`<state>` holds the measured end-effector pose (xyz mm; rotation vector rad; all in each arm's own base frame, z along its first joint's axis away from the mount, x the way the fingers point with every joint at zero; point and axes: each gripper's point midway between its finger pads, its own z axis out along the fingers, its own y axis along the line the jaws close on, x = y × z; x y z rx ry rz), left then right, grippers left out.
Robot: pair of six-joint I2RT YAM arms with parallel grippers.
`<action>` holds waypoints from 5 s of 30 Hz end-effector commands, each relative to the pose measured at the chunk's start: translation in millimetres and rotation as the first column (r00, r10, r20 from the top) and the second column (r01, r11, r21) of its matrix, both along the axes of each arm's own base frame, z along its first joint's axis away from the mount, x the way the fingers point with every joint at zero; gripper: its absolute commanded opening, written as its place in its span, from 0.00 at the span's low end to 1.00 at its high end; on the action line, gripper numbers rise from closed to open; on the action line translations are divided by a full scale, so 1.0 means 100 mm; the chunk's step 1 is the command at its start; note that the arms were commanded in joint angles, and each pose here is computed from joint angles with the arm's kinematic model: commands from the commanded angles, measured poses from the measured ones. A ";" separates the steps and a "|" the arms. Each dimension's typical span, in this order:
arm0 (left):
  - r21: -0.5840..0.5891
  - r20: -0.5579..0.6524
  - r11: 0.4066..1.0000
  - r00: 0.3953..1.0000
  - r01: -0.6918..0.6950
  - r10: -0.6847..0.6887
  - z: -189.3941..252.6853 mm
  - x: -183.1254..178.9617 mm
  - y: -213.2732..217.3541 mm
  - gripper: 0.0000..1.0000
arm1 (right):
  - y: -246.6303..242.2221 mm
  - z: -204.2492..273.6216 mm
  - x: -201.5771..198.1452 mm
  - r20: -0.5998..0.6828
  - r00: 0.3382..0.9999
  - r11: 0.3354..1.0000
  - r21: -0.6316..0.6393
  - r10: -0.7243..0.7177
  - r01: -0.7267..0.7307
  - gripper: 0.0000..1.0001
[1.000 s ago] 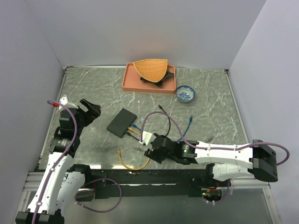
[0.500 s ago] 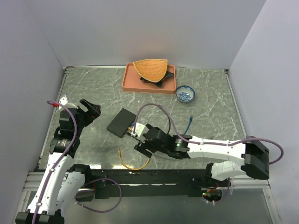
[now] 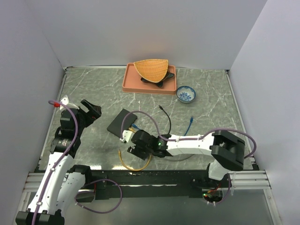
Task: Insert the plug into the switch port
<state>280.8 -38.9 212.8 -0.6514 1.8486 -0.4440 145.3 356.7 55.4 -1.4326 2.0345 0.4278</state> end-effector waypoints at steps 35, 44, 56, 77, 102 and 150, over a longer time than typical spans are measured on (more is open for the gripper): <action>0.032 0.021 0.999 1.000 0.009 -0.010 0.06 0.07 0.01 0.96 | -0.09 -0.30 0.37 -0.056 0.987 0.979 -0.145 -0.152 0.143 0.00; 0.032 0.027 0.999 0.999 0.026 -0.026 0.08 0.07 -0.01 0.96 | -0.10 0.15 0.44 -0.022 0.988 0.988 -0.016 -0.153 0.153 0.00; -0.002 0.026 0.995 0.995 0.095 -0.095 0.03 0.12 -0.16 0.96 | -0.18 0.49 0.40 -0.050 0.993 0.988 0.105 -0.105 0.110 0.09; 0.010 0.009 0.996 0.996 0.085 -0.085 -0.03 0.13 -0.13 0.96 | -0.06 -0.09 0.38 -0.172 0.975 0.990 -0.057 -0.138 0.130 0.41; 0.014 0.017 0.997 0.997 0.081 -0.081 0.03 0.11 -0.12 0.96 | -0.11 -0.05 0.41 -0.145 0.978 0.988 -0.050 -0.149 0.143 0.00; -0.023 0.192 0.365 0.362 0.931 -0.912 0.37 -0.52 -2.35 0.72 | -0.64 1.64 0.34 -0.131 0.991 0.766 0.639 0.021 0.068 0.00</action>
